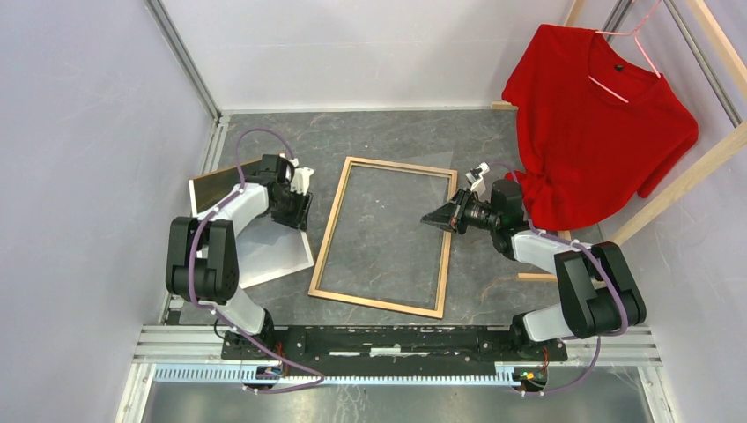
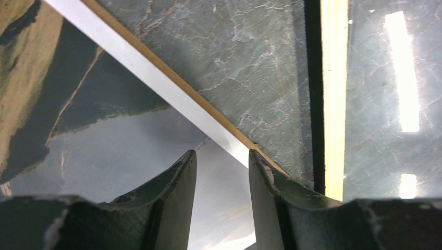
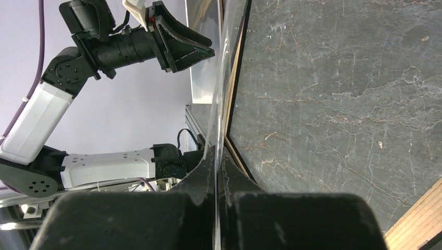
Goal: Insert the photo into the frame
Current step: Place the photo frame item in the photo frame.
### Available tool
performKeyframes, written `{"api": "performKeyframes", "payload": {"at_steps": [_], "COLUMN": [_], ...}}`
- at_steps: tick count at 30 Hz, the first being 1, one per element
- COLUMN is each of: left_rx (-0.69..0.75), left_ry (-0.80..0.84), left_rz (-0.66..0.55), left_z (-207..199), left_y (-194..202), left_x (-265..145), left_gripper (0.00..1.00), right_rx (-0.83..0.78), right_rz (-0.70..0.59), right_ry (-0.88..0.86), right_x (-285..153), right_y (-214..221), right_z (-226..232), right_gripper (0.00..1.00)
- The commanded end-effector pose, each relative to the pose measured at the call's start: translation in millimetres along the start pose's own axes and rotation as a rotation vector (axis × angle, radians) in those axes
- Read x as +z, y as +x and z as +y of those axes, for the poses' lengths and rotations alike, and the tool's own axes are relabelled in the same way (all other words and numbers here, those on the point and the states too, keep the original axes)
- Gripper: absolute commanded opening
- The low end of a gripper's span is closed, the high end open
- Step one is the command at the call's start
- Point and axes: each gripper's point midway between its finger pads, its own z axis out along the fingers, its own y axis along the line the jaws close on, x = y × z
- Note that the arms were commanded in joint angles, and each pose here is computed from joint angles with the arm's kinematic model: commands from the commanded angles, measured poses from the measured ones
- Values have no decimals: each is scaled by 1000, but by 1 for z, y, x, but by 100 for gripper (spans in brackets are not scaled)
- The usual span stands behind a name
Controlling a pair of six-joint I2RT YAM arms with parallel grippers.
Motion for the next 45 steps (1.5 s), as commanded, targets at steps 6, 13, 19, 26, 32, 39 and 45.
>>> {"api": "performKeyframes", "payload": {"at_steps": [6,13,19,26,32,39,45], "left_rx": [122,150,158,165,170,172,172], "left_ry": [19,4,3,4,4,3,1], "left_rz": [-37,-16,2,11,14,18,19], "left_z": [-22,-29,-33,-34,-35,-36,-36], "left_y": [-19,-23,-21,-19,-18,-17,-16], "left_x": [11,24,30,33,34,34,34], "left_gripper": [49,48,48,48,47,47,47], "right_rx": [-60,-72,-98,-117,-124,-171,-186], "right_rz": [-9,1,-1,-11,-7,3,15], "right_ry": [-35,-44,-50,-58,-62,-57,-50], "right_x": [2,3,2,3,4,7,10], "right_y": [-7,-9,-11,-16,-16,-18,-19], "right_z": [6,8,13,19,20,28,27], "right_gripper": [0,0,0,0,0,0,0]}}
